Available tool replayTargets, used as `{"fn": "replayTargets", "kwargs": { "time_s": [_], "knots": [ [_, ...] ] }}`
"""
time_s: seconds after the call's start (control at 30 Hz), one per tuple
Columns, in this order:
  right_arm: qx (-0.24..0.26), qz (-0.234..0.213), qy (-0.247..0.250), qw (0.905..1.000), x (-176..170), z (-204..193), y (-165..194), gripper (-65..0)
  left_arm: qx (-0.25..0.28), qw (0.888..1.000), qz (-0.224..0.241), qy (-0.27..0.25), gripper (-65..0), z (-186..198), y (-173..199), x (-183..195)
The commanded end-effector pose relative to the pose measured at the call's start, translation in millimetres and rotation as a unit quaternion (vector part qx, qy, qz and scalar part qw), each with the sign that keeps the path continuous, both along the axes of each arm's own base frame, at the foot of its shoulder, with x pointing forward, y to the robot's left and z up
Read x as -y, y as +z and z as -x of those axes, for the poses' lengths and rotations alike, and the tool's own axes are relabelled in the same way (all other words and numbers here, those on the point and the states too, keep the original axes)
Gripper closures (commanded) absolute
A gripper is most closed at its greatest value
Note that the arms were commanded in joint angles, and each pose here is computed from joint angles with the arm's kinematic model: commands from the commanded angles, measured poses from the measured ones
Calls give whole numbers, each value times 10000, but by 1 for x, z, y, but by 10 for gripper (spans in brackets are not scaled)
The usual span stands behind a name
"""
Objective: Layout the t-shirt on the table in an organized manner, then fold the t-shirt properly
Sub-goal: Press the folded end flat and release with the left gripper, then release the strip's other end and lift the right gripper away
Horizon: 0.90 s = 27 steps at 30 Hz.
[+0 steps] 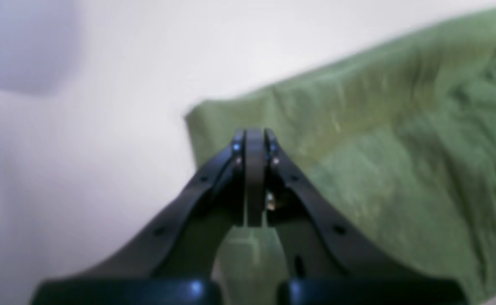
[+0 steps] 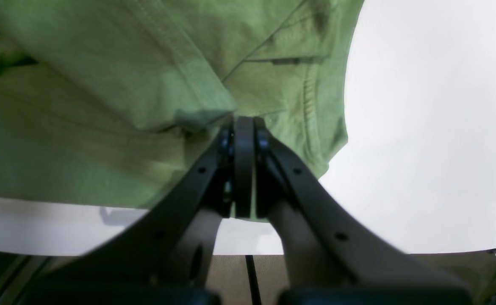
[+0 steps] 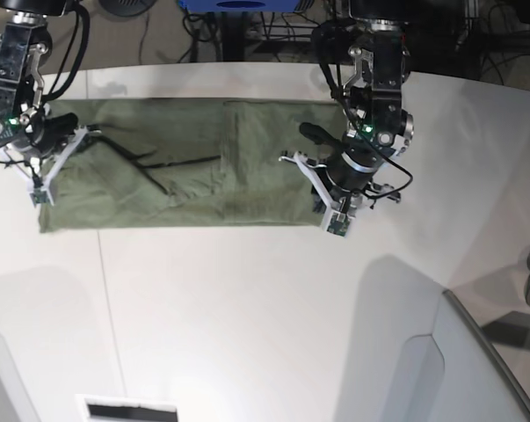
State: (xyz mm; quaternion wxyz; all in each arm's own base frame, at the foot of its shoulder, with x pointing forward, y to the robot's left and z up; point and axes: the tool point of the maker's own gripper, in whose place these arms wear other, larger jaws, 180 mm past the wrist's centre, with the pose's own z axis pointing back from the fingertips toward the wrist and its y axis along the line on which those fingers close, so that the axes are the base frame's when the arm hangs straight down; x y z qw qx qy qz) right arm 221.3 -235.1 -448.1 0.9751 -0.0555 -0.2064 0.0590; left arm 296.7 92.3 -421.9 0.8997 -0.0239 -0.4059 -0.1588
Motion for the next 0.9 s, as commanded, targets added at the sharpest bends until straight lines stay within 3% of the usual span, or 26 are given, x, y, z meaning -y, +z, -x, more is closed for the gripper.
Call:
{"fn": "replayTargets", "kwargs": {
  "time_s": [0.0, 0.13, 0.23, 0.37, 0.43, 0.5, 0.57, 0.67, 0.77, 0.87],
  "knots": [
    [188, 75, -2, 9998, 6, -9, 9, 0, 5, 10000, -17, -53, 0, 5, 1, 0],
    [234, 67, -33, 9997, 8, -12, 11, 0, -518, 9986, -111, -55, 0, 34, -33, -10],
    [357, 55, -38, 9993, 6, -19, 17, 0, -557, 9984, -15, -37, 0, 43, -52, -15],
    [459, -169, -552, 9973, 8, -23, 22, 0, -273, 9995, -102, 131, 0, 36, -35, -33],
    [348, -270, -989, 9941, 20, -22, 26, -2, -2, 9992, 43, 391, 0, 27, -13, -46],
    [178, -380, -1031, 9938, 27, -22, 30, -11, 211, 9971, 253, 679, 0, 19, 9, -64],
    [17, -582, -797, 9951, 32, -18, 34, -92, 317, 9944, 340, 952, 0, 16, 28, -91],
    [-131, -688, -771, 9946, 54, -10, 45, -312, 407, 9914, 261, 1214, 0, 19, 46, -126],
    [-88, -1174, -905, 9889, 64, -12, 45, -519, 445, 9870, 58, 1543, 0, 30, 52, -164],
    [57, -1967, -1095, 9743, 72, -17, 34, -557, 330, 9820, -187, 1851, 0, 49, 50, -197]
  ]
}}
